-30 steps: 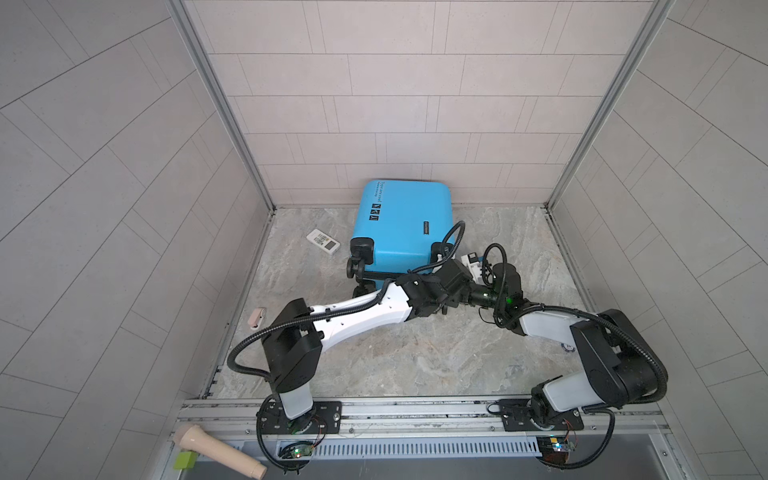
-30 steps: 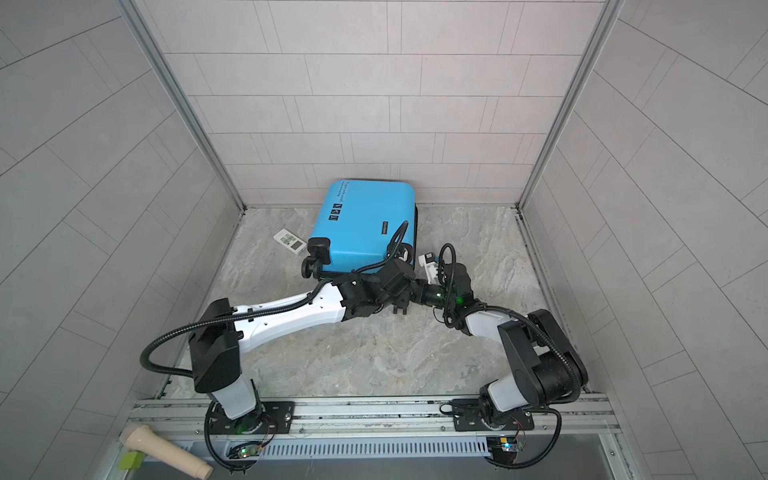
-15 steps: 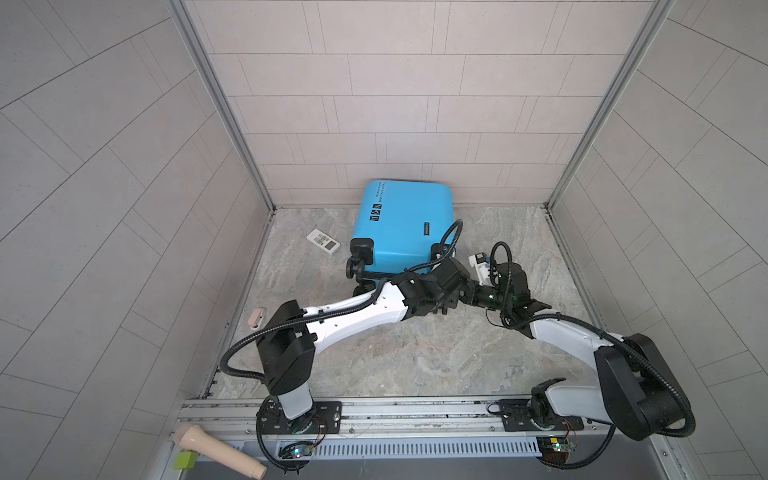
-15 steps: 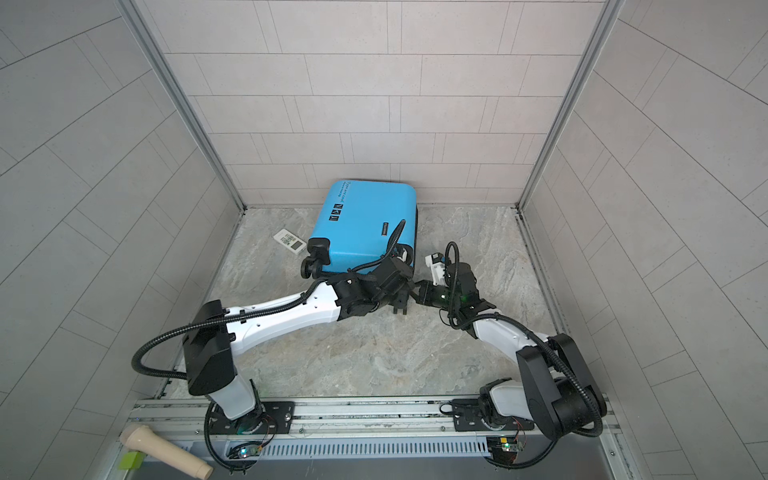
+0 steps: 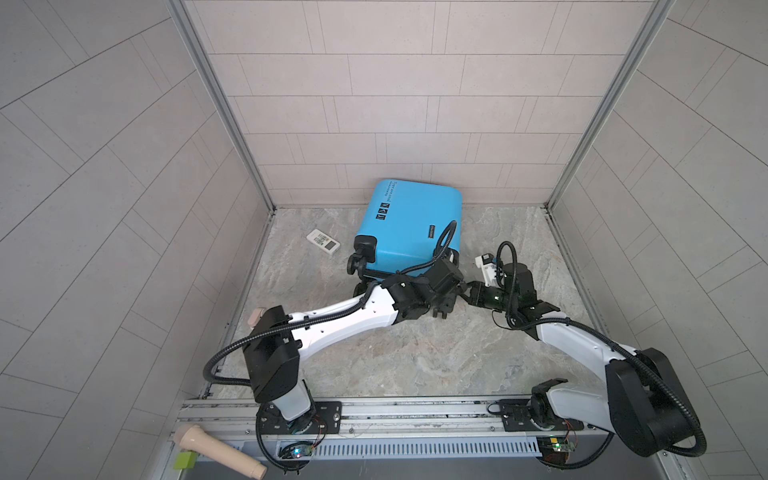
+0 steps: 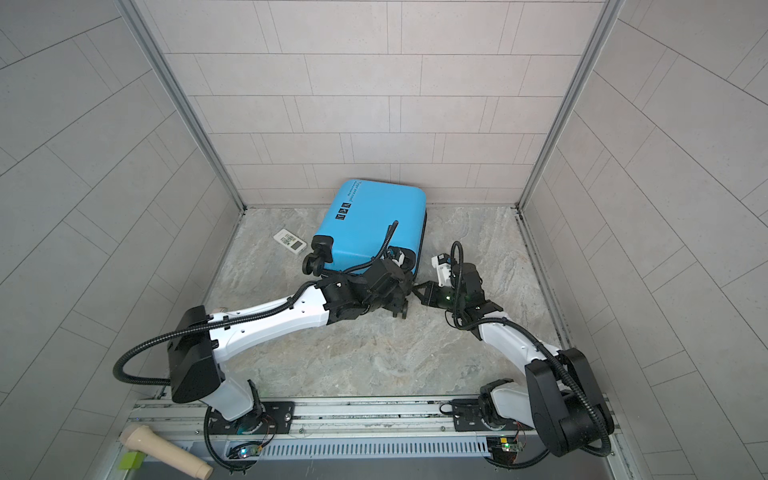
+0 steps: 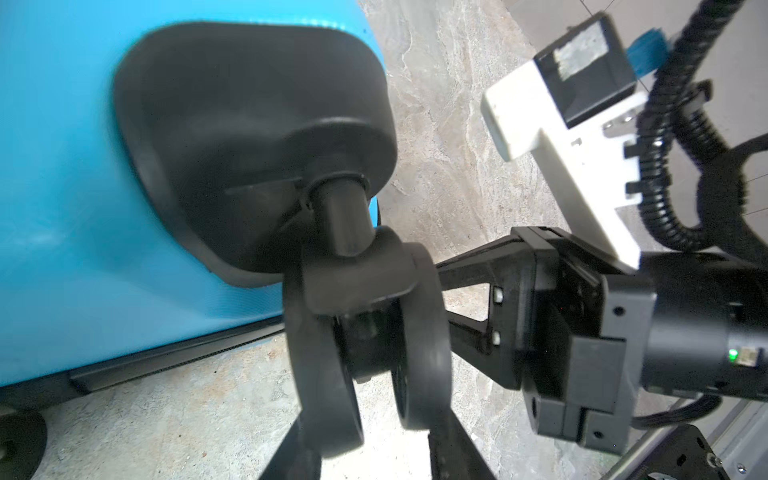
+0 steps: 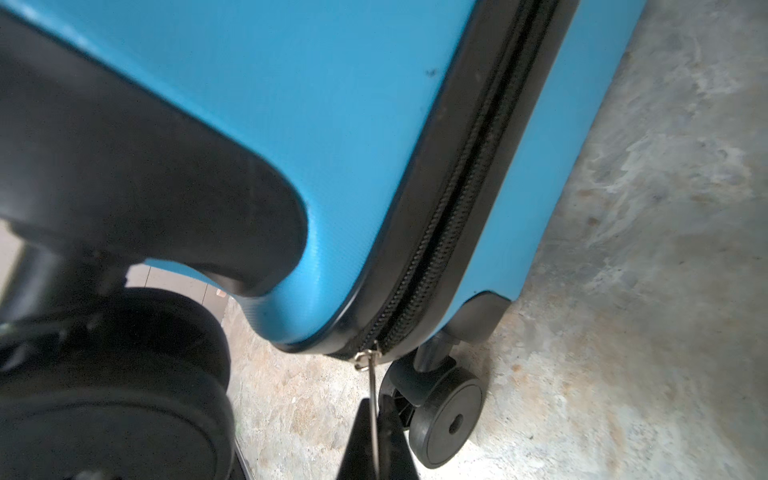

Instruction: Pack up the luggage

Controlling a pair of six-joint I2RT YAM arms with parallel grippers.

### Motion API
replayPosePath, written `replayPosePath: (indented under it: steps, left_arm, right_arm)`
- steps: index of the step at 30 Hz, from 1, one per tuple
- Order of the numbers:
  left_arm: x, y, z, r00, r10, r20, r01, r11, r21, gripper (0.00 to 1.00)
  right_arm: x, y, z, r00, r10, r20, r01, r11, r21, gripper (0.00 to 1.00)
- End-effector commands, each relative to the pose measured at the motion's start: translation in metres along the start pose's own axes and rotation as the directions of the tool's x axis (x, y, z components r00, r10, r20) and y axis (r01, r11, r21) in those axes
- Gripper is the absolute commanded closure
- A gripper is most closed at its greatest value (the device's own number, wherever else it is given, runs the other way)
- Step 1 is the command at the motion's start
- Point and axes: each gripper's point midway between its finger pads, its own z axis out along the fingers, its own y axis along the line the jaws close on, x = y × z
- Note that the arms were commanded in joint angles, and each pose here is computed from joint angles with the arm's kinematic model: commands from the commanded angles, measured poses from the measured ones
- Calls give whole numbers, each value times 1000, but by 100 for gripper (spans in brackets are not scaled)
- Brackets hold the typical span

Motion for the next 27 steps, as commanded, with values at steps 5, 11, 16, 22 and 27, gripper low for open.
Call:
replayPosePath:
  steps: [5,11,16,22,27]
  left_arm:
    - [-22,30,-30,994,-34,106,41,997,-67,100]
    - [-13,32,-28,995,-36,93,42,998,-57,100]
    - [-9,32,-27,995,-44,92,48,998,-46,100]
    - [-18,10,-33,991,-90,98,84,994,64,54]
    - [-29,-19,-29,989,-127,82,115,984,138,35]
  right_arm:
    - [-17,-49,-24,996,33,86,-55,963,264,100]
    - [-27,-50,-38,995,7,99,-39,948,317,100]
    - [-33,-46,-40,996,-8,88,-21,944,329,100]
    - [-31,-38,-38,997,-8,77,-14,960,280,100]
    - [-30,-32,-35,997,-5,79,-14,971,237,100]
